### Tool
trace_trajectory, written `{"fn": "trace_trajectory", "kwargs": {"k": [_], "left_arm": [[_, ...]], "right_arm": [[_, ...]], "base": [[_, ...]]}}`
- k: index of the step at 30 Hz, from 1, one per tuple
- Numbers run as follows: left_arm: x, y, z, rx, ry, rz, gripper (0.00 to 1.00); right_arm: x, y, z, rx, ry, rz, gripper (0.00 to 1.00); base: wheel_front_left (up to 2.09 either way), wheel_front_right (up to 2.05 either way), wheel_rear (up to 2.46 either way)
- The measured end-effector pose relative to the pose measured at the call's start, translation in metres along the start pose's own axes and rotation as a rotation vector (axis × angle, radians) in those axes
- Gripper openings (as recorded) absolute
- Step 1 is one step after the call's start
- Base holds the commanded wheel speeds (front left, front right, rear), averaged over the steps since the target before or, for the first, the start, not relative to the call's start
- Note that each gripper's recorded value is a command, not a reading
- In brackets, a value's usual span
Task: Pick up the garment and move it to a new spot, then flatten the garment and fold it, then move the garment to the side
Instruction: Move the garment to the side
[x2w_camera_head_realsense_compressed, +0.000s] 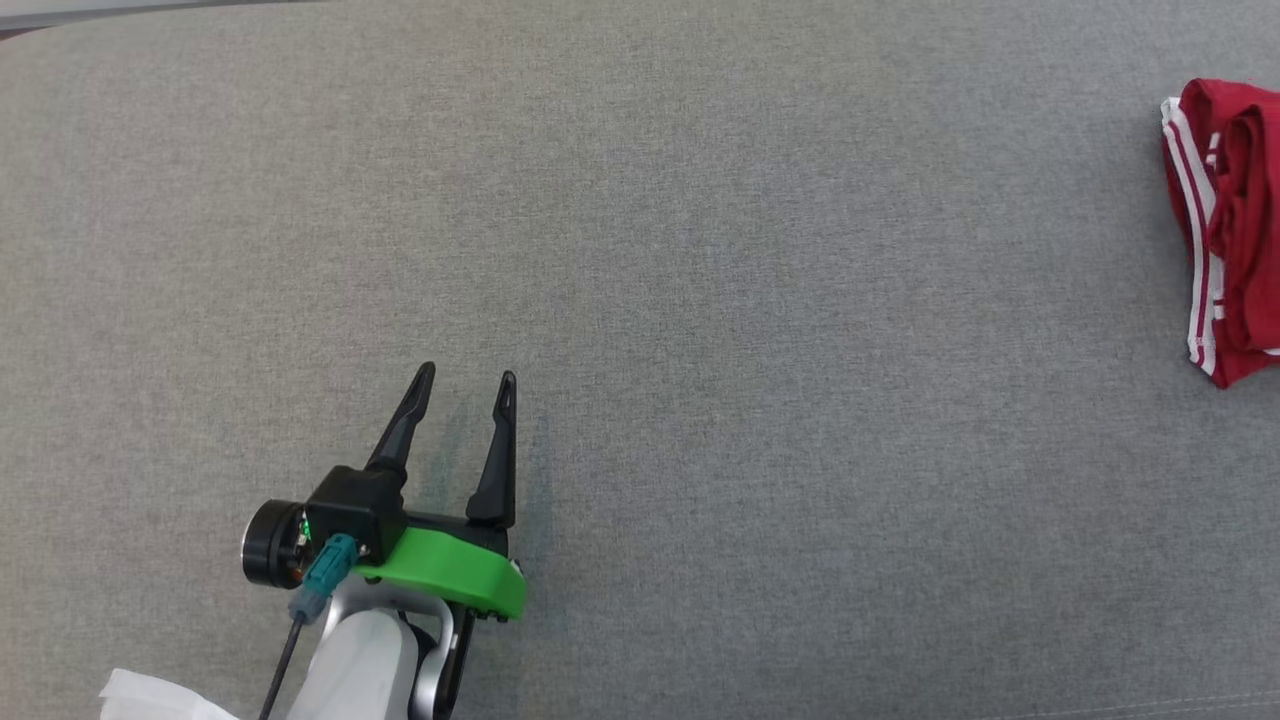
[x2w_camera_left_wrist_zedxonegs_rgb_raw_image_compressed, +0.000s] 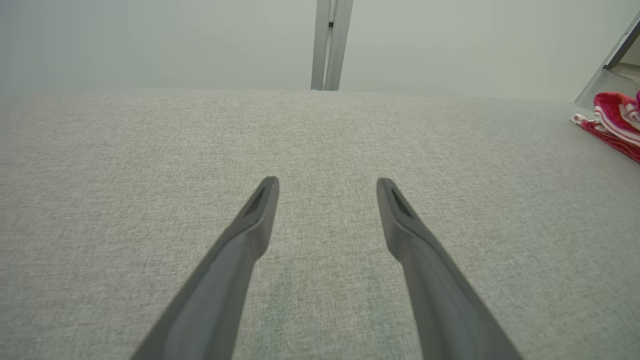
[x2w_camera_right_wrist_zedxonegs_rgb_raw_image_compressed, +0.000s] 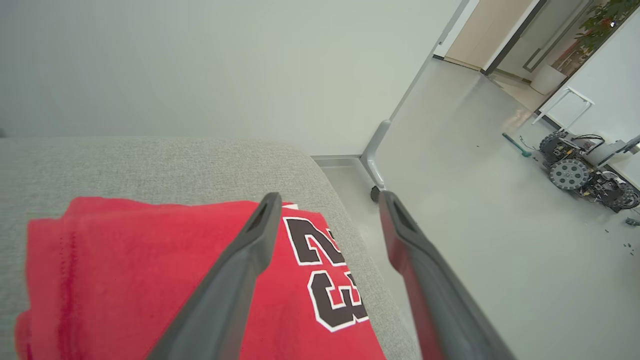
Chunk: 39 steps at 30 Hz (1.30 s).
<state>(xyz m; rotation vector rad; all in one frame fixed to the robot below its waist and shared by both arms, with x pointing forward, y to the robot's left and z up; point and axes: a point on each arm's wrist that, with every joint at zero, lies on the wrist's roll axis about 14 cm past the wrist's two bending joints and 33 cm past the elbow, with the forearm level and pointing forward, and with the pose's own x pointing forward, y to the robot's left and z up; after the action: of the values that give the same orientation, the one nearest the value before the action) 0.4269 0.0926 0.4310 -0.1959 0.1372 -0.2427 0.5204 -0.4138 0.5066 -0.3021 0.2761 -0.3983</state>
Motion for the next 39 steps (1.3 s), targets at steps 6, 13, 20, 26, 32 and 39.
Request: {"fn": "trace_trajectory", "kwargs": {"k": [6, 13, 20, 26, 32, 39], "left_arm": [[0.001, 0.002, 0.010, -0.009, -0.029, 0.012, 1.00], [-0.001, 0.013, 0.032, -0.031, -0.088, 0.066, 1.00], [-0.010, 0.023, 0.053, -0.037, -0.140, 0.121, 1.00], [-0.027, 0.022, 0.065, -0.067, -0.173, 0.146, 1.00], [-0.049, 0.027, 0.066, -0.067, -0.184, 0.186, 1.00], [-0.071, 0.038, 0.060, -0.049, -0.176, 0.235, 1.00]], "right_arm": [[-0.006, 0.024, 0.024, 0.029, -0.110, 0.051, 1.00], [-0.026, 0.060, 0.057, 0.099, -0.247, 0.143, 1.00], [-0.065, 0.101, 0.073, 0.228, -0.334, 0.252, 1.00], [-0.111, 0.124, 0.064, 0.351, -0.371, 0.316, 1.00], [-0.162, 0.144, 0.043, 0.430, -0.373, 0.374, 1.00], [-0.199, 0.170, 0.028, 0.441, -0.359, 0.468, 1.00]], "base": [[0.00, 0.00, 0.00], [0.00, 0.00, 0.00], [0.00, 0.00, 0.00], [0.00, 0.00, 0.00], [0.00, 0.00, 0.00], [0.00, 0.00, 0.00]]}}
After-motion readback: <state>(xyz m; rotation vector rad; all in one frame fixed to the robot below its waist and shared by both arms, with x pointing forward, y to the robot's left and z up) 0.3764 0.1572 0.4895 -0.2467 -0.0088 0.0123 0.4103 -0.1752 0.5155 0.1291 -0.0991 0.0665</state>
